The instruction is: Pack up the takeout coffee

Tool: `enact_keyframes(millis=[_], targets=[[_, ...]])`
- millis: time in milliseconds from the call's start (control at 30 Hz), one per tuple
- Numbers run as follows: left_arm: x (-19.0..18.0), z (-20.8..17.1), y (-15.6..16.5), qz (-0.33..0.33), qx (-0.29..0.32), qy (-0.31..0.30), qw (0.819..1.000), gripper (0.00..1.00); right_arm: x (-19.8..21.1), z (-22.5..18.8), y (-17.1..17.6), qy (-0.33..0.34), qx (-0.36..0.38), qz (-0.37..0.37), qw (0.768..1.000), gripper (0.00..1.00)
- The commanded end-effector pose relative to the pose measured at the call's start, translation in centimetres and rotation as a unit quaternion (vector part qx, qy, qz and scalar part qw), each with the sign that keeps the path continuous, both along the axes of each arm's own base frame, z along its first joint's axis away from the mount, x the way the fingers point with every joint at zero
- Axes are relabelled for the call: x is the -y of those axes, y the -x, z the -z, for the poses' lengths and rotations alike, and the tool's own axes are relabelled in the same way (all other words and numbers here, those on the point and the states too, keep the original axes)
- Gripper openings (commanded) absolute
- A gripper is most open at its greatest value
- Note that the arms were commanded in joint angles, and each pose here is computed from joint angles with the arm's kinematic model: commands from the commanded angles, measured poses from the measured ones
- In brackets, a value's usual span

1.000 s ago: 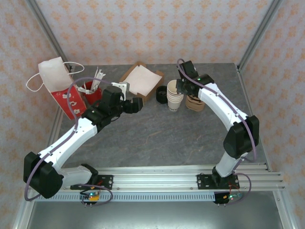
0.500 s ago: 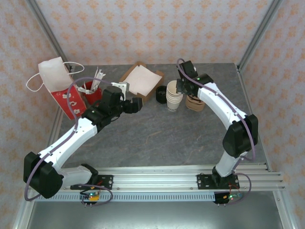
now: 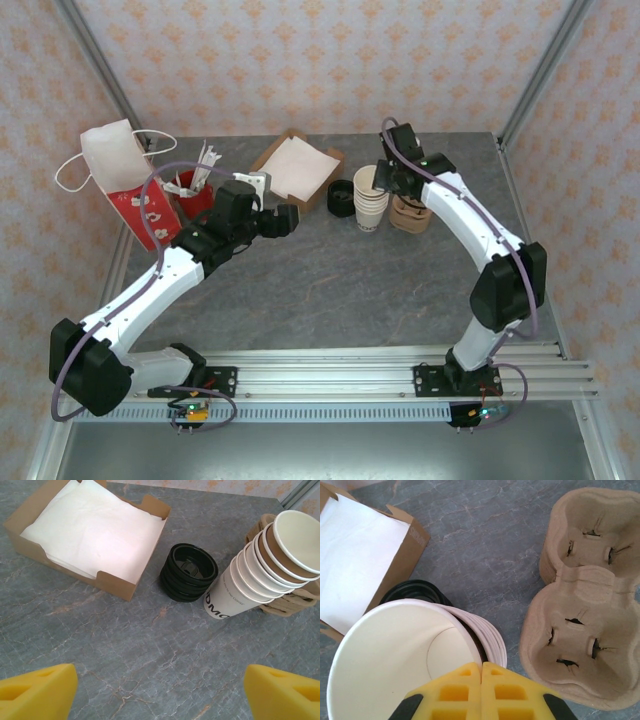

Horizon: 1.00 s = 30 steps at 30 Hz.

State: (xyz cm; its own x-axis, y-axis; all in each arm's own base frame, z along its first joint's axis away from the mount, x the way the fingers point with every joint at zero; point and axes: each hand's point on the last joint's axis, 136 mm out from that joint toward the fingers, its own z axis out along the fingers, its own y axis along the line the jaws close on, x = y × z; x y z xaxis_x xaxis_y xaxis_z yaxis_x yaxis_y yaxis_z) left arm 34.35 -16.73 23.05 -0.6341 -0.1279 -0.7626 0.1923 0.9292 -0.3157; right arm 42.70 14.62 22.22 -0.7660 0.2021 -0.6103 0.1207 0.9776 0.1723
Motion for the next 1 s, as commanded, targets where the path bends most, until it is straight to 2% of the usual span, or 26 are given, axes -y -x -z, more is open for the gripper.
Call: enact_keyframes(millis=[0,200,400,567,700,800,967], targets=[[-0.3,-0.1,0.6,-0.002,0.003,-0.005,1.000,0.87,0.3,-2.7,0.2,-0.029,0.034,0.009,0.999,0.01],[-0.3,0.0,0.7,-0.003,0.003,-0.005,1.000,0.87,0.5,-3.8,0.2,-0.047,0.043,0.010,0.998,0.00],[-0.4,-0.4,0.7,-0.006,0.007,-0.003,1.000,0.87,1.0,-7.8,0.9,-0.056,0.080,0.010,0.995,0.00],[-0.7,-0.7,0.8,-0.015,0.015,0.005,1.000,0.88,2.0,-12.3,2.9,-0.063,0.127,0.006,0.990,0.00],[-1.0,-0.8,1.1,-0.019,0.019,0.005,1.000,0.89,0.9,-14.5,5.3,-0.071,0.149,-0.033,0.986,0.00],[-1.9,-0.8,1.6,-0.028,0.020,-0.009,0.999,0.89,-1.5,-13.7,7.5,-0.067,0.138,-0.088,0.984,0.00],[-4.1,-0.8,2.8,-0.056,0.016,-0.016,0.998,0.89,-6.4,-9.4,10.9,-0.054,0.106,-0.183,0.976,0.00]])
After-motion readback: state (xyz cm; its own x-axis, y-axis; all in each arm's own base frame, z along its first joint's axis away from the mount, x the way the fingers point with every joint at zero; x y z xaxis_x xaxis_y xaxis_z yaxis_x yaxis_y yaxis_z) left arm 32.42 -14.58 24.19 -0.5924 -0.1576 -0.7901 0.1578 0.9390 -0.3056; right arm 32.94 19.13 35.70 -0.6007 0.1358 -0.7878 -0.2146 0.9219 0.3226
